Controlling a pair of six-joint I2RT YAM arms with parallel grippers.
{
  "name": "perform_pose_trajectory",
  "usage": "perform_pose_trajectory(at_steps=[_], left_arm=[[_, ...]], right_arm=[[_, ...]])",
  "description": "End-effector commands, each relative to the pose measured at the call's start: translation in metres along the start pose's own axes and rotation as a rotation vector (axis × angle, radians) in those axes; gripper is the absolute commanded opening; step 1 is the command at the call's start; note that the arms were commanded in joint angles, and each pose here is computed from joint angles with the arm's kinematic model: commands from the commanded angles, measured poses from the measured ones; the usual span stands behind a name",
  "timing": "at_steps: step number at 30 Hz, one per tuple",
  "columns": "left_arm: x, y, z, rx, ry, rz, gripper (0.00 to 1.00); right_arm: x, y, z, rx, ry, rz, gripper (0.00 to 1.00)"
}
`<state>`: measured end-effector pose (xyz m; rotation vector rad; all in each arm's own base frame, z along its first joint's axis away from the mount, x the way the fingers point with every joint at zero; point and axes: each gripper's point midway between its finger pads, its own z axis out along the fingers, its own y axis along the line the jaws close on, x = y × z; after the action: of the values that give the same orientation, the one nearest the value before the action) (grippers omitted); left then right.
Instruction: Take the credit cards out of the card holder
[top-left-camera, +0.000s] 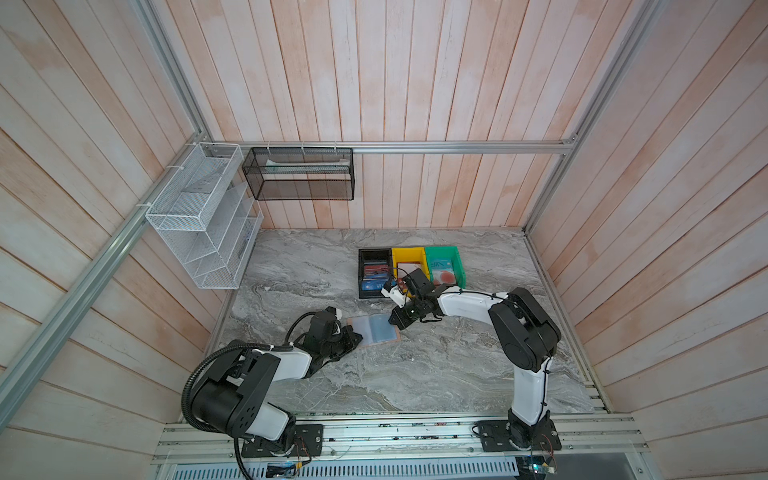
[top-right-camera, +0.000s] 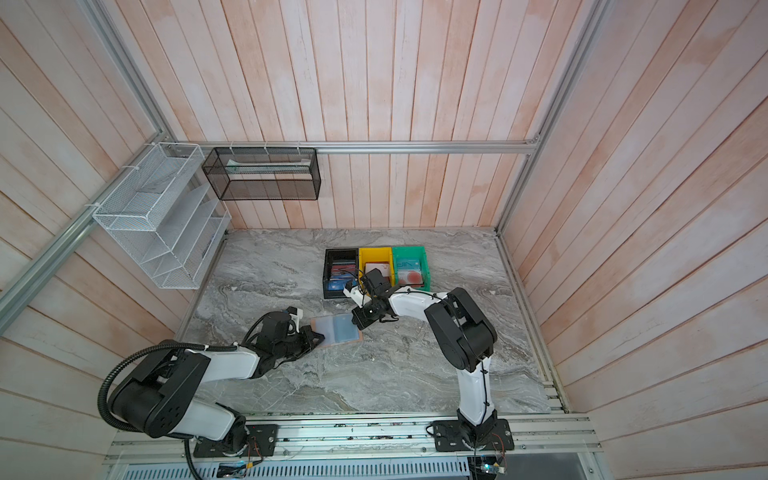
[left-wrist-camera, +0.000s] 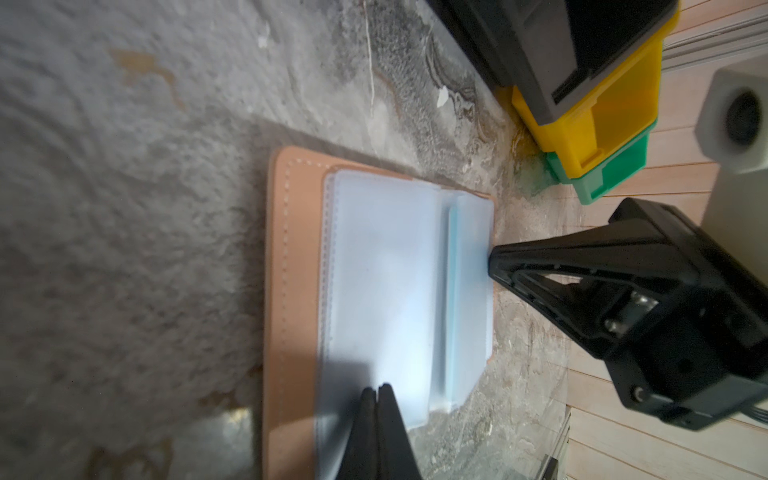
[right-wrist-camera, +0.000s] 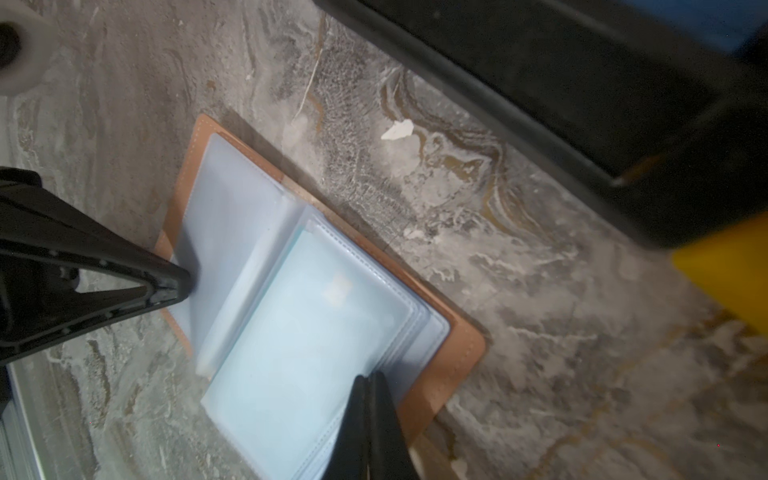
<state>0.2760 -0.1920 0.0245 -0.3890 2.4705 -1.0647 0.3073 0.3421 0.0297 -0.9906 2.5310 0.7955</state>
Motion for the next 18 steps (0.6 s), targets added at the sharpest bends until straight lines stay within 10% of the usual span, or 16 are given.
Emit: perform_pose_trajectory(at_steps=[1,18], left_arm=[[0.004,0.012,0.002,-0.037,0.011,-0.001,0.00],[-0.005,-0.011,-0.015,-0.021,-0.001,0.039,0.00]], right_arm=[[0.038,0.005,0.018,-0.010,0.120,0.018,0.00],[0.039,0.009,0.016,-0.029,0.115,0.016,0.00]])
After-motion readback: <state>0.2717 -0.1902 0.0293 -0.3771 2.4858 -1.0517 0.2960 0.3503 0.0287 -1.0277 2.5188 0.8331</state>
